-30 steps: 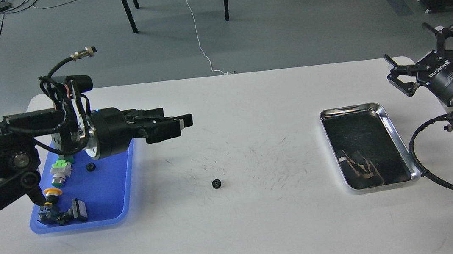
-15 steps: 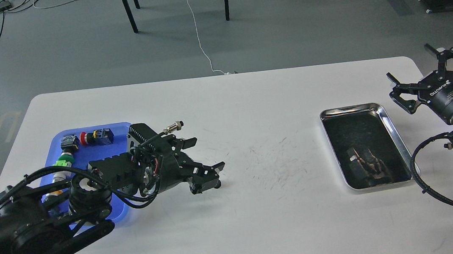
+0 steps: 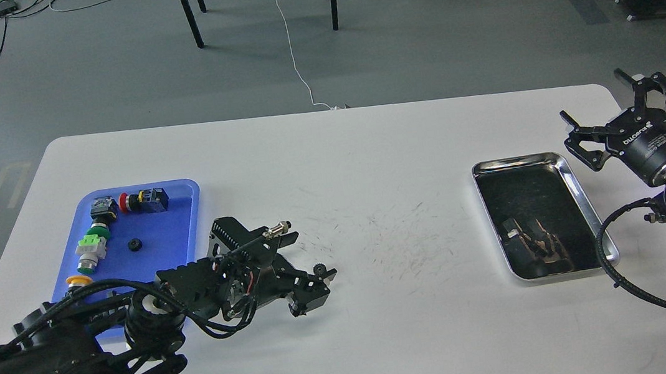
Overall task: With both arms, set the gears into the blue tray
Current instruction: 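Swing the left gripper from the blue tray toward the gear, then lower the left gripper and grasp the second black gear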
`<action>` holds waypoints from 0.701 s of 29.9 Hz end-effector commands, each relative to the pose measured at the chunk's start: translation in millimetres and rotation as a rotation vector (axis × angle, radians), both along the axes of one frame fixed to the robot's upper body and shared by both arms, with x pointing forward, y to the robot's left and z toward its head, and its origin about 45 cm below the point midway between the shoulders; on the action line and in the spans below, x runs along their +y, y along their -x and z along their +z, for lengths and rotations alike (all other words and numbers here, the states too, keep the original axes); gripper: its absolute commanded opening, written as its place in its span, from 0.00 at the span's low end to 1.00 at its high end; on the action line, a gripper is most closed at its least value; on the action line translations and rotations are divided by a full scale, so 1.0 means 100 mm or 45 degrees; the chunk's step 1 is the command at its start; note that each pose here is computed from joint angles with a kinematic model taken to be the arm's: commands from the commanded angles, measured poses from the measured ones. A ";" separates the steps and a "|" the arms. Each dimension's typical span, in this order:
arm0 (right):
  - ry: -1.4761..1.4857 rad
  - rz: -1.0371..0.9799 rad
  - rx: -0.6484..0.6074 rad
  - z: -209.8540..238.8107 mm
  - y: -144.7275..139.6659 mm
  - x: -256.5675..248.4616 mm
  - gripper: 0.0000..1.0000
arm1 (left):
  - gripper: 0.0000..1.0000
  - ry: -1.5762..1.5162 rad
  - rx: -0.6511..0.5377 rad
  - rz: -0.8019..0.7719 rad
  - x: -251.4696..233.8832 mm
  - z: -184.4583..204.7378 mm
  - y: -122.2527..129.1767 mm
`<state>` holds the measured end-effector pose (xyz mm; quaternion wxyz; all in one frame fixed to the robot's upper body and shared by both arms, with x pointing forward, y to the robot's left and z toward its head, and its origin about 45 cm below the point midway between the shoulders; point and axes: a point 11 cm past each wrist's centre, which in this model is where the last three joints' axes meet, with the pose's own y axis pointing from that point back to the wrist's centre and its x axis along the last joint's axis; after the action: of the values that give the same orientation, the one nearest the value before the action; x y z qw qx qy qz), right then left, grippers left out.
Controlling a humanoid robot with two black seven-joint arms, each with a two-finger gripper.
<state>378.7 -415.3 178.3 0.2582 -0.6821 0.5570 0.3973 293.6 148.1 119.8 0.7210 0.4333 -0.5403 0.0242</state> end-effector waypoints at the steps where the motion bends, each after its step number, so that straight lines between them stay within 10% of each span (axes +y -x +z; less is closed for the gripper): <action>1: 0.003 0.006 0.002 -0.01 0.00 0.01 0.98 | 0.92 -0.008 0.011 0.015 0.01 -0.05 0.00; 21: -0.001 0.000 0.002 -0.01 0.00 0.00 0.98 | 0.50 0.023 0.063 0.047 -0.12 -0.28 0.06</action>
<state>378.7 -414.7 178.0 0.2582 -0.6821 0.5566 0.3978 289.4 135.8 93.4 0.7352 0.4372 -0.5171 0.0318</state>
